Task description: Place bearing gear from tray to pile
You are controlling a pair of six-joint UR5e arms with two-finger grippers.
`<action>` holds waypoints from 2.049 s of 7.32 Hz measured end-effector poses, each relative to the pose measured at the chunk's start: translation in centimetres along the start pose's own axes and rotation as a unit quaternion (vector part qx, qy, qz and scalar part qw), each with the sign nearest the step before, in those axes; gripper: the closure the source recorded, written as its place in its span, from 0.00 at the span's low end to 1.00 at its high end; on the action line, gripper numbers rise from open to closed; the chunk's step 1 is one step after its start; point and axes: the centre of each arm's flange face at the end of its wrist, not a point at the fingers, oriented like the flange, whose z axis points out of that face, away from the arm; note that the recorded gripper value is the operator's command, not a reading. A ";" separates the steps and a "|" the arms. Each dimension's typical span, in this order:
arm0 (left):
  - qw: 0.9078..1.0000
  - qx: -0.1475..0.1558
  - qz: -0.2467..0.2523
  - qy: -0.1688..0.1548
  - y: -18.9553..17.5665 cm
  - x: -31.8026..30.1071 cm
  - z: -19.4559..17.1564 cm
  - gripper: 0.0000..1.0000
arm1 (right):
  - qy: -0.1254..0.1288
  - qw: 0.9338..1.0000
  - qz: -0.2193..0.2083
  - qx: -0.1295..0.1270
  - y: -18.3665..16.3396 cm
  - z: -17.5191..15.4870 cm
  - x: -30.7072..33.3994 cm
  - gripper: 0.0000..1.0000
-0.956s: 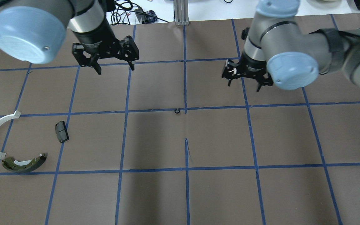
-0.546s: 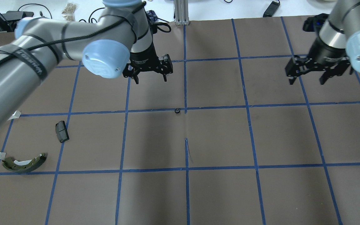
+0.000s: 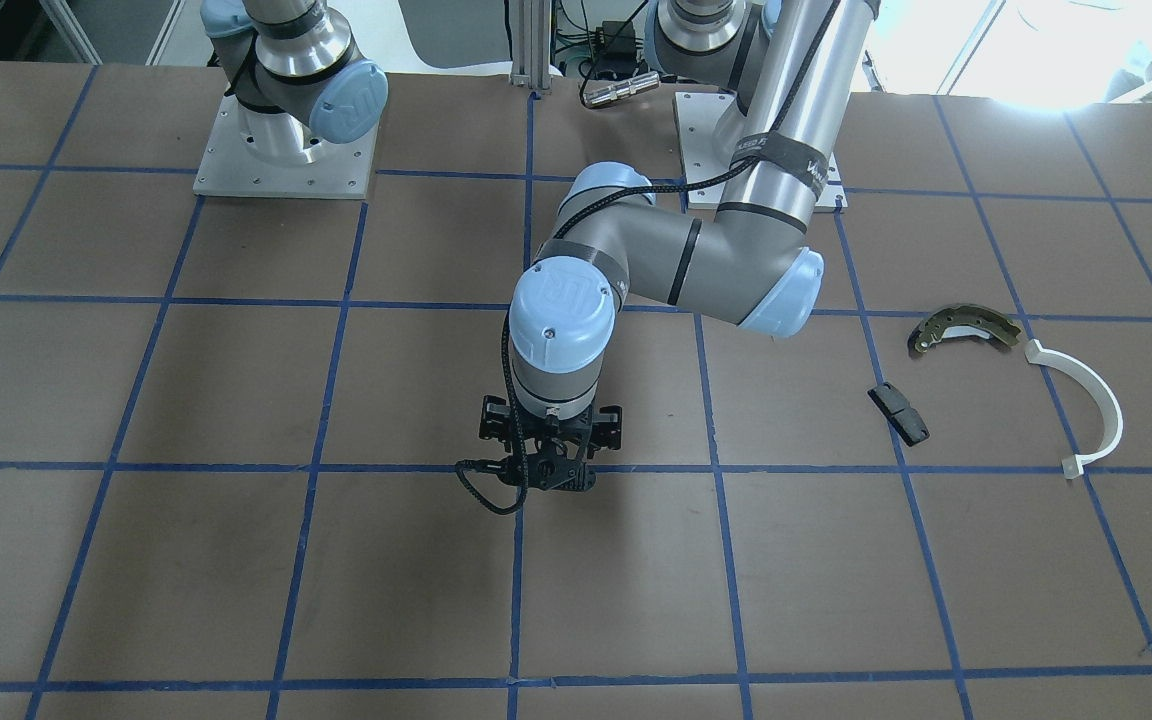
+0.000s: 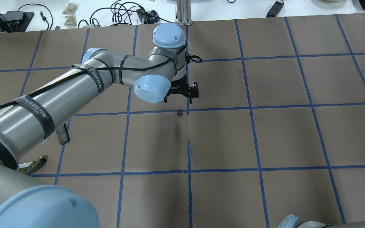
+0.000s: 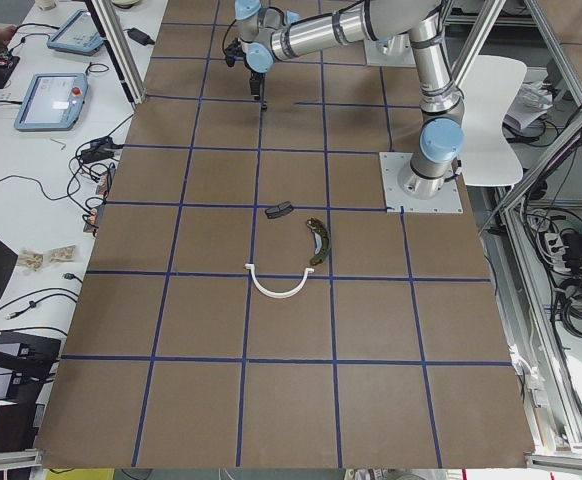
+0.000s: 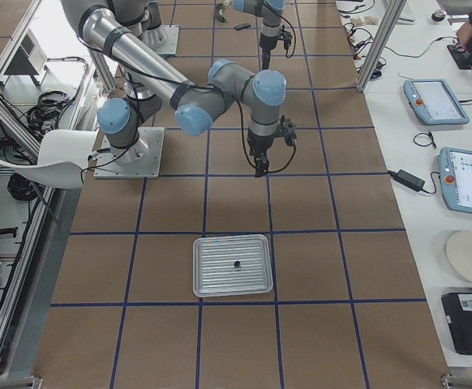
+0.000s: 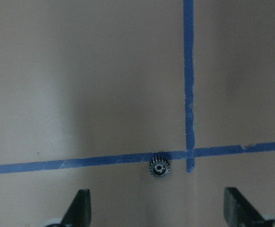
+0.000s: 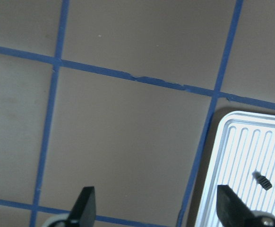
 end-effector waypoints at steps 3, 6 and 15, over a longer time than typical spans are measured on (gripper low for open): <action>1.000 0.009 0.001 0.001 0.3 0.2 3.4 0.00 | 0.008 0.998 -0.047 0.031 5.7 9.1 11.4 0.15; 1.000 -0.002 0.006 0.010 0.8 0.1 4.3 0.13 | -0.016 0.996 -0.073 0.047 9.1 16.4 15.3 0.27; 0.999 -0.013 -0.040 0.005 -0.9 -7.3 1.0 1.00 | -0.020 0.998 -0.055 0.023 8.9 12.0 13.5 0.82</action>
